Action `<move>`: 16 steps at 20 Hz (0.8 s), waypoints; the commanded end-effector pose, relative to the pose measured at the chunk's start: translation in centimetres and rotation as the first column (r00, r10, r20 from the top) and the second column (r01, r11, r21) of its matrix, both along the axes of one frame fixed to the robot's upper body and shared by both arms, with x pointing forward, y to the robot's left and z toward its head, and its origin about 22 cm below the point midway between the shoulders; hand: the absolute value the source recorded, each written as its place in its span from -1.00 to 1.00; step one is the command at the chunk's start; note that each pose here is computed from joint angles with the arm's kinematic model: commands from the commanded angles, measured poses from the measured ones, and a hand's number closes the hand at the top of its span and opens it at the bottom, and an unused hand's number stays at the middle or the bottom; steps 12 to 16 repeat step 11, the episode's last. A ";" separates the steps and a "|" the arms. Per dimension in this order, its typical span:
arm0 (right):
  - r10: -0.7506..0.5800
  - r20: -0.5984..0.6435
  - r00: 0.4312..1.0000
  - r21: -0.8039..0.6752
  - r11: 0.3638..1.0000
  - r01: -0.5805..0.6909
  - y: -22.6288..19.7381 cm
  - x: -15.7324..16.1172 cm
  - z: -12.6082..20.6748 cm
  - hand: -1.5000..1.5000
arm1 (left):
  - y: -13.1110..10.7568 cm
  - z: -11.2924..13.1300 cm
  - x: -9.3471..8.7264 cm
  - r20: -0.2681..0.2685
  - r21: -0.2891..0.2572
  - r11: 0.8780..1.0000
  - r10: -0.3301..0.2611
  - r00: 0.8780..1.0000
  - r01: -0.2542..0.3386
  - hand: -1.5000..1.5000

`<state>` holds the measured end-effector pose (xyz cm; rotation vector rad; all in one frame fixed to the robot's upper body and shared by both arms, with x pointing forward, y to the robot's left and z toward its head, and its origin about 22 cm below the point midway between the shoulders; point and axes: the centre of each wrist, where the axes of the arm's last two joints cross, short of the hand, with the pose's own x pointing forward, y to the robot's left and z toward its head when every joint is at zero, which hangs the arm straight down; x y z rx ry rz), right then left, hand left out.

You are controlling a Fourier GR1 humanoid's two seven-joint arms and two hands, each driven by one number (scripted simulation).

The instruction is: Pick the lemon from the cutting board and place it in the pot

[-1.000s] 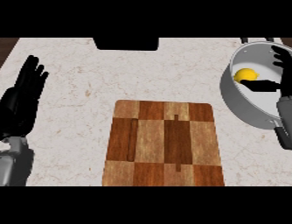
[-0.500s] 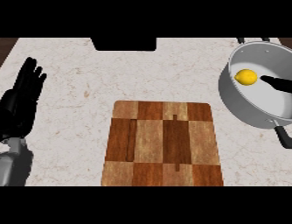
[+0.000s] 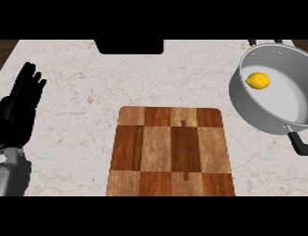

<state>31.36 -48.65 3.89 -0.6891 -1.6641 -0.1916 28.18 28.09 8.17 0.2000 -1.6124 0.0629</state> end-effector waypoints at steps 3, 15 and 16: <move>0.008 0.005 1.000 -0.019 1.000 -0.008 -4.1 -3.9 0.6 -1.00 | 0.0 -0.2 0.6 0.011 0.003 1.000 0.019 1.000 -0.019 0.00; 0.023 -0.013 1.000 0.005 1.000 -0.023 -6.0 -5.8 0.6 -1.00 | 0.4 0.4 0.9 0.006 -0.003 1.000 0.006 1.000 -0.006 0.00; 0.023 -0.013 1.000 0.005 1.000 -0.023 -6.0 -5.8 0.6 -1.00 | 0.4 0.4 0.9 0.006 -0.003 1.000 0.006 1.000 -0.006 0.00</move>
